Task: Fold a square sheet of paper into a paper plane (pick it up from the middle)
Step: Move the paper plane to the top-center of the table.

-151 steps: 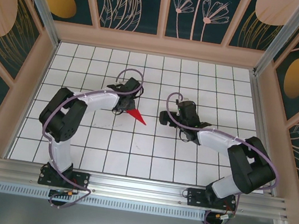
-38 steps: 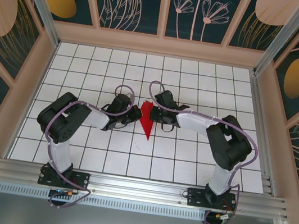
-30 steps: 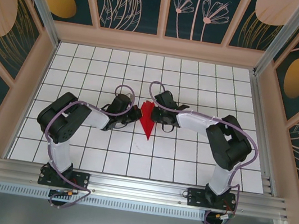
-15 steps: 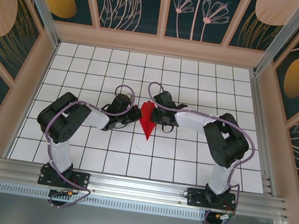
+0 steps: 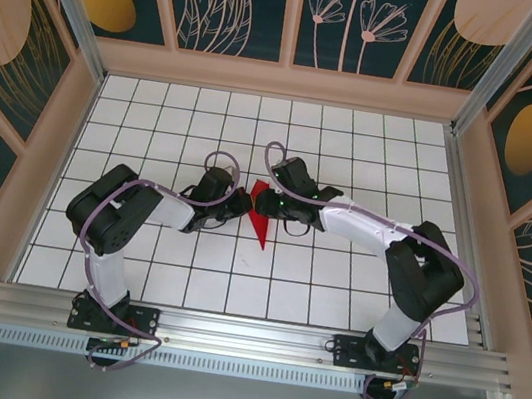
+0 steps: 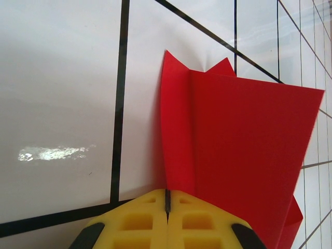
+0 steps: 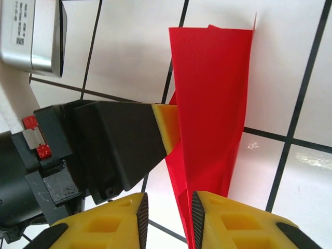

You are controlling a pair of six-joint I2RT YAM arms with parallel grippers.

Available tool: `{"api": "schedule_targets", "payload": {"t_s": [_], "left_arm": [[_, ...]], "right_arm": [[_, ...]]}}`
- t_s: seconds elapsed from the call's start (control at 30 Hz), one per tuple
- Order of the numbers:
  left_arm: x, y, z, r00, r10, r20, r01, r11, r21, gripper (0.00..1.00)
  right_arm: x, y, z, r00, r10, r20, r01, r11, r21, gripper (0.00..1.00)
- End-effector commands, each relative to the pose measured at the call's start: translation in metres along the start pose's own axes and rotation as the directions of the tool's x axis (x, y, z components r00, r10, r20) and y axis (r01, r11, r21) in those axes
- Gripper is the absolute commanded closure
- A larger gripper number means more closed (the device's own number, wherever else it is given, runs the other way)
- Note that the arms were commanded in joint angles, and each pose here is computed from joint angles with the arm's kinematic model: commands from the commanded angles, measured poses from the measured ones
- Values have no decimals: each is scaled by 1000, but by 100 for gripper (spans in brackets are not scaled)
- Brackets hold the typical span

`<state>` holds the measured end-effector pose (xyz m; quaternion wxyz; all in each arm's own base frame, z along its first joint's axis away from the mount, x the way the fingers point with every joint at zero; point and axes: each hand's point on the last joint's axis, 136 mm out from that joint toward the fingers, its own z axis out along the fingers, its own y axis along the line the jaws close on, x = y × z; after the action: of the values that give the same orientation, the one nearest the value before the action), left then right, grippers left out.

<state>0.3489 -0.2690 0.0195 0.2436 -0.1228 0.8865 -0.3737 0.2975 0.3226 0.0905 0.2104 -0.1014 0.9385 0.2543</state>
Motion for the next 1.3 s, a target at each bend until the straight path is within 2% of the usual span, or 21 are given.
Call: {"api": "schedule_targets", "payload": {"t_s": [0.0, 0.2, 0.6, 1.07, 1.17, 1.27], "left_arm": [[2, -1, 0, 1000, 13, -8, -13, 1000, 8, 100], [2, -1, 0, 1000, 15, -7, -15, 1000, 8, 100], [3, -1, 0, 1000, 14, -10, -14, 1000, 10, 100], [2, -1, 0, 1000, 16, -10, -16, 1000, 9, 100], [3, -1, 0, 1000, 15, -11, -15, 1000, 8, 100], [3, -2, 0, 1000, 16, -12, -16, 1000, 9, 100]], "right_arm": [[12, -4, 12, 998, -20, -55, 21, 1000, 15, 68], [18, -15, 22, 997, -17, -78, 23, 997, 70, 66], [29, -11, 31, 993, -29, -118, 35, 998, 54, 65], [39, -8, 34, 990, -50, -133, 58, 996, 63, 51], [40, -10, 36, 990, -48, -133, 58, 996, 73, 51], [39, -14, 37, 991, -44, -129, 57, 993, 103, 56]]}}
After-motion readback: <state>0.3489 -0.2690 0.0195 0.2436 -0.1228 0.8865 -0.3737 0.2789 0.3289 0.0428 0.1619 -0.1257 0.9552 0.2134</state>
